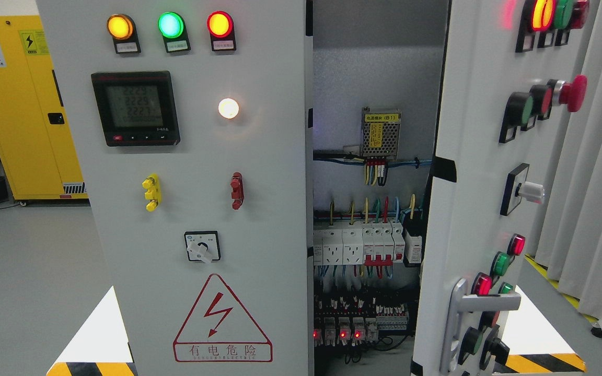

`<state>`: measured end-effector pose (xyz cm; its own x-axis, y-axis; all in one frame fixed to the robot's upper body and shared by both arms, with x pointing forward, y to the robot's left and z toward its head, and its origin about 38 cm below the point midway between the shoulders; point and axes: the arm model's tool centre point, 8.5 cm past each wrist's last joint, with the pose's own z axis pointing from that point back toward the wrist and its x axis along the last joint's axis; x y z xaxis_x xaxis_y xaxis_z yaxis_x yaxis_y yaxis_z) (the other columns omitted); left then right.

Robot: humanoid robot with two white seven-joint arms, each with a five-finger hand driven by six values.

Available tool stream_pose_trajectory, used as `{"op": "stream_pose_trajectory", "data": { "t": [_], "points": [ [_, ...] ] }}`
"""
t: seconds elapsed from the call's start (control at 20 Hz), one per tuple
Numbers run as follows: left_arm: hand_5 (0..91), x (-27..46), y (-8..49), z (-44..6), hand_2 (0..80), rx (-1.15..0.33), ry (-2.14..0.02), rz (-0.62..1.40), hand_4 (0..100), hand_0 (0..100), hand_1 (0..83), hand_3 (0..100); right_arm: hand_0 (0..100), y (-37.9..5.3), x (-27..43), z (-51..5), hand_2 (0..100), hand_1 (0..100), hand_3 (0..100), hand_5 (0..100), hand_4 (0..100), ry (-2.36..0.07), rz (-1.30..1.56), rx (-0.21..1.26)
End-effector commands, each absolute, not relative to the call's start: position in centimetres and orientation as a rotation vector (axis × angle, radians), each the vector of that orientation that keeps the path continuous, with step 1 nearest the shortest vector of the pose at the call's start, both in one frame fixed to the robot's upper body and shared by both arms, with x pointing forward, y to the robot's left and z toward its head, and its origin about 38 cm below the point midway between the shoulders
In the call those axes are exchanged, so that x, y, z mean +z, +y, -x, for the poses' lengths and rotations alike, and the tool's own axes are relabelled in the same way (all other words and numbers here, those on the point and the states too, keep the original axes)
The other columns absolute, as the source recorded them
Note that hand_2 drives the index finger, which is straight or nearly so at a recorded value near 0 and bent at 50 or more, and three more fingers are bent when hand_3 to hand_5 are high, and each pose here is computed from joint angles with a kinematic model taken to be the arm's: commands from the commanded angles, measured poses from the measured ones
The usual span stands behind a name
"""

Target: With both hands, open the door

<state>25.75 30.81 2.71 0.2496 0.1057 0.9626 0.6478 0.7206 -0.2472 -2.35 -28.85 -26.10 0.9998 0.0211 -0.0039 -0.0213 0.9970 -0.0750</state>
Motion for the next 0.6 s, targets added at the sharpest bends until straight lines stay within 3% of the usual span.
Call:
{"op": "stream_pose_trajectory", "data": {
  "t": [0.0,0.55],
  "points": [
    [0.0,20.5,27.5,-27.7,0.0,-0.812,-1.511,0.929,0,0,0.0,0,20,-28.8,-26.1,2.4,0,12,0,0,0,0.003,0.075,0.02],
    [0.0,35.5,26.2,-32.8,0.0,-0.981,-1.578,1.07,0,0,0.0,0,20,-28.7,-26.1,2.5,0,12,0,0,0,0.004,0.075,0.019]
  ]
}}
